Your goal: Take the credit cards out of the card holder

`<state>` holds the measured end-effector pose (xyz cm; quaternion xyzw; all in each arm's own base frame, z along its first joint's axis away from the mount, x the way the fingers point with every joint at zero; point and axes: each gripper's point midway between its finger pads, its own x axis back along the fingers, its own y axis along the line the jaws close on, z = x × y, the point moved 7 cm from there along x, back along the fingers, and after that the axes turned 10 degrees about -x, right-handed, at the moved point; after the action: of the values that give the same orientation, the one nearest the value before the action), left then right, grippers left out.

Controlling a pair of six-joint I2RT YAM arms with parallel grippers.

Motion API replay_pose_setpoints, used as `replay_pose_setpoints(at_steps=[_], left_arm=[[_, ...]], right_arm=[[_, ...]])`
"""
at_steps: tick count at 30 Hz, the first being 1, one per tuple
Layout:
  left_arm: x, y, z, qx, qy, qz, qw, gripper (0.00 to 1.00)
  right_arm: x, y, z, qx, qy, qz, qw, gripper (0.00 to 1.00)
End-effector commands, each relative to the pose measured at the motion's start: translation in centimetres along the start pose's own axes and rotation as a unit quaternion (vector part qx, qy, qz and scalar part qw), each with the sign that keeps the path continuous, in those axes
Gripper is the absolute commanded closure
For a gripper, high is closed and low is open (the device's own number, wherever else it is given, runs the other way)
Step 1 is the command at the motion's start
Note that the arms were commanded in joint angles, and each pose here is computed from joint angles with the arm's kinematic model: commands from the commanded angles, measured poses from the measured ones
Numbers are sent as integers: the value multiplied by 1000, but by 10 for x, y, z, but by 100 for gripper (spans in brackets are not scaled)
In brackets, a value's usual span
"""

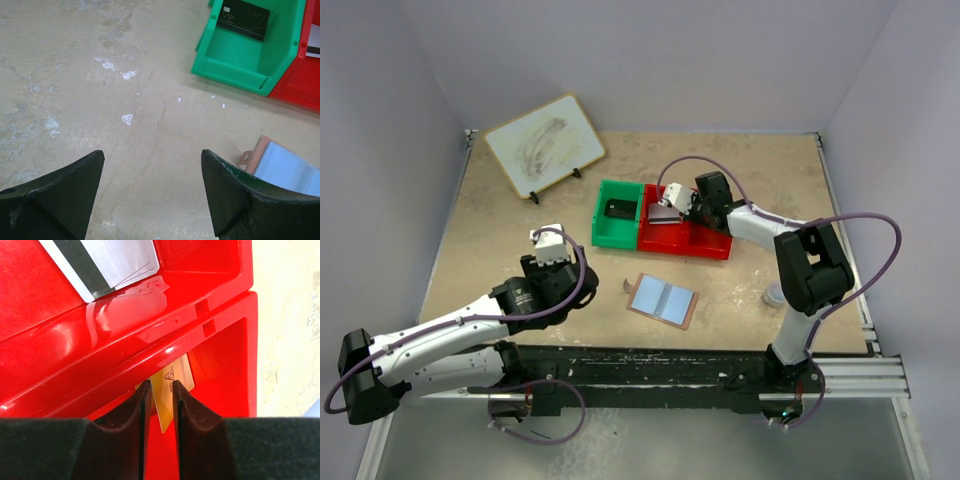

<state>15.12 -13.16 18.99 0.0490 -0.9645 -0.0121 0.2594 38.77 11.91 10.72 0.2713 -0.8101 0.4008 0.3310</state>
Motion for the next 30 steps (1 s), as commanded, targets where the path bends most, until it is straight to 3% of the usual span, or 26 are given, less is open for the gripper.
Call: replay_pose_setpoints(at_steps=[1,16,20,24,30], left_arm=[[4,0,-13,20,-15,4,1000,24],[3,-4,-11,13,-7,7,1000,24],[4,-3,-14,12,-8,5,1000,23],[4,-1,-17,13,-14,-8,1000,19],[5,6,-33,20,-47,-41,998,19]], right_arm=[[6,-4,-3,-9,-6,14,1000,73],[19,-12,-5,-31,-13,50,998,67],[47,-29,-27,-83,-65,82,991,63],[110,-48,-52,-155,-200,143,957,59],[190,-42,-50,-287,-358,176,871,51]])
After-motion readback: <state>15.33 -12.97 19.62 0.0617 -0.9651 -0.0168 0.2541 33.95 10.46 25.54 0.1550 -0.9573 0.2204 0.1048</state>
